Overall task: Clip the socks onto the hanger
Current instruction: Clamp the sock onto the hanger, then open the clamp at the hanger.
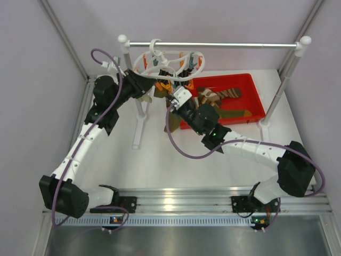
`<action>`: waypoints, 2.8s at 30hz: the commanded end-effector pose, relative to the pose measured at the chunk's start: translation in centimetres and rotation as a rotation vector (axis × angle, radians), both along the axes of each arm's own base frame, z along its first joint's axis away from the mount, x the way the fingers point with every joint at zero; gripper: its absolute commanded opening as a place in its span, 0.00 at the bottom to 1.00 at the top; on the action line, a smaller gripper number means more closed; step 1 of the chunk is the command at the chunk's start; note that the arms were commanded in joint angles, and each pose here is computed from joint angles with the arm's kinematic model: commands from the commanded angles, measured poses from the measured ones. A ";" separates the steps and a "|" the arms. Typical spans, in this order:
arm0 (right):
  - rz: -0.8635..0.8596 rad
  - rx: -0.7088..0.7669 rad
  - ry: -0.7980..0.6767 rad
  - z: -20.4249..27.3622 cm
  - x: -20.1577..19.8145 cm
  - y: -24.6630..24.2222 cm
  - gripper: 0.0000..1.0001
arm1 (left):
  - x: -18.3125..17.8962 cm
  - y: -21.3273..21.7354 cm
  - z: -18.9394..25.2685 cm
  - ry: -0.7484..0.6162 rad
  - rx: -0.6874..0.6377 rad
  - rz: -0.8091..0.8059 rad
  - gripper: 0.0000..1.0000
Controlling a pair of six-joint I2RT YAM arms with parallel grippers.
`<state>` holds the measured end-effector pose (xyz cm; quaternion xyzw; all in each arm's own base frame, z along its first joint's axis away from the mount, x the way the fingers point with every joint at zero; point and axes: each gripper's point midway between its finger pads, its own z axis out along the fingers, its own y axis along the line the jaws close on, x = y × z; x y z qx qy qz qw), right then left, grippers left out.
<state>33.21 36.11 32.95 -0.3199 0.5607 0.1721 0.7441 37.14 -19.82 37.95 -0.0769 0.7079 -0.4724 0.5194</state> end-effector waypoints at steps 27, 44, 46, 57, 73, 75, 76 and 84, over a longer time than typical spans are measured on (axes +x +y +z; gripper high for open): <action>0.018 0.086 -0.069 4.3 0.2 0.6 0.18 | -1.3 0.6 1.5 -0.036 -0.001 0.001 0.60; 0.066 0.084 -0.050 4.4 -0.4 -3.2 0.36 | -3.5 1.2 2.9 -0.167 0.091 -0.023 0.53; 0.066 0.087 -0.057 4.5 -0.4 -3.2 0.35 | -4.2 1.0 3.1 -0.190 0.103 -0.052 0.49; 0.154 0.079 -0.054 4.5 -1.8 -2.4 0.33 | -4.4 -0.7 3.2 -0.231 0.182 -0.078 0.49; 0.261 0.046 -0.061 4.5 -3.7 -1.3 0.31 | -2.0 -1.7 3.5 -0.196 0.186 -0.015 0.50; 0.254 0.048 -0.064 4.7 -3.5 -1.2 0.31 | -1.8 -1.6 3.3 -0.187 0.186 -0.005 0.47; 0.246 0.055 -0.067 4.9 -3.4 -1.2 0.31 | -1.7 -1.7 3.4 -0.187 0.186 -0.005 0.45; 0.181 0.081 -0.073 6.1 -1.2 -1.2 0.32 | -2.0 -1.5 3.1 -0.190 0.209 -0.008 0.19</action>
